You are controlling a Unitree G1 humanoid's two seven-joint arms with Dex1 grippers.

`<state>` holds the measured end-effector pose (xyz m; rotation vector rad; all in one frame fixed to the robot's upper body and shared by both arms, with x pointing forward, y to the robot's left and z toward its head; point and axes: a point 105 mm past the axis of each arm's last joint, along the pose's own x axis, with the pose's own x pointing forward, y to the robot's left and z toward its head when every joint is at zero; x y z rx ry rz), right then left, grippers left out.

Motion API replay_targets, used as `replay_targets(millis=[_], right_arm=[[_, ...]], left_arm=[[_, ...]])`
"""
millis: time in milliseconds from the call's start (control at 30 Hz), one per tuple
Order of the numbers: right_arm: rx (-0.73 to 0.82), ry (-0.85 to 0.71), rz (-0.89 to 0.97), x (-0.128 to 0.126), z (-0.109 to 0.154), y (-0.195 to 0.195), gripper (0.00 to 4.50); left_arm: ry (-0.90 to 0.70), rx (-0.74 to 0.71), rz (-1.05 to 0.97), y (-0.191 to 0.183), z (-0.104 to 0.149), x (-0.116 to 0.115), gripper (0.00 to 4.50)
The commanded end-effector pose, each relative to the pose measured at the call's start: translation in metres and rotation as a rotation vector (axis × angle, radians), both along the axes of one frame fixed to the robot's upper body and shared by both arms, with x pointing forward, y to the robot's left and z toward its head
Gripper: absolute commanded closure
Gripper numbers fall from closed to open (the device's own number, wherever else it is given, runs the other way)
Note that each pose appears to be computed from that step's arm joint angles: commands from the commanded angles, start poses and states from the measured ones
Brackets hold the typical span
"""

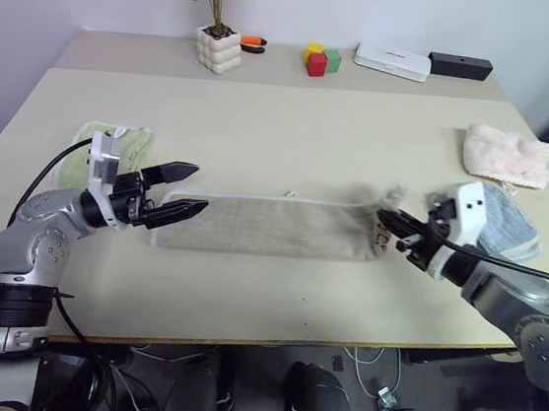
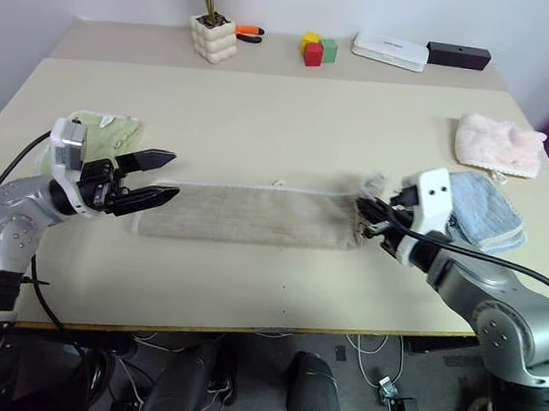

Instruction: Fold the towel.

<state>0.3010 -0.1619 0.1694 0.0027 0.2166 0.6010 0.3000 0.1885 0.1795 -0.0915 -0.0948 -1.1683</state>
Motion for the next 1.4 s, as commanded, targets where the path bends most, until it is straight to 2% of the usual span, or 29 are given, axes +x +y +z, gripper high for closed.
replay_targets(millis=[33,567,1167,1267,1400], right_arm=[[-0.014,-0.023,0.088,-0.002,0.003,0.025,4.43],[0.004,0.055,0.380,-0.002,-0.020,0.104,4.43],[0.003,0.092,0.500,-0.007,-0.034,0.137,4.43],[0.006,0.100,0.521,-0.010,-0.035,0.138,3.56],[0.010,0.083,0.521,-0.009,-0.033,0.137,1.46]], left_arm=[[-0.038,0.025,-0.029,0.005,0.014,-0.011,0.00],[-0.024,0.037,0.046,0.015,0.013,-0.026,0.00],[-0.011,0.027,0.096,0.018,0.013,-0.030,0.00],[-0.011,0.027,0.097,0.017,0.012,-0.028,0.00],[-0.013,0.022,0.092,0.015,0.012,-0.027,0.00]])
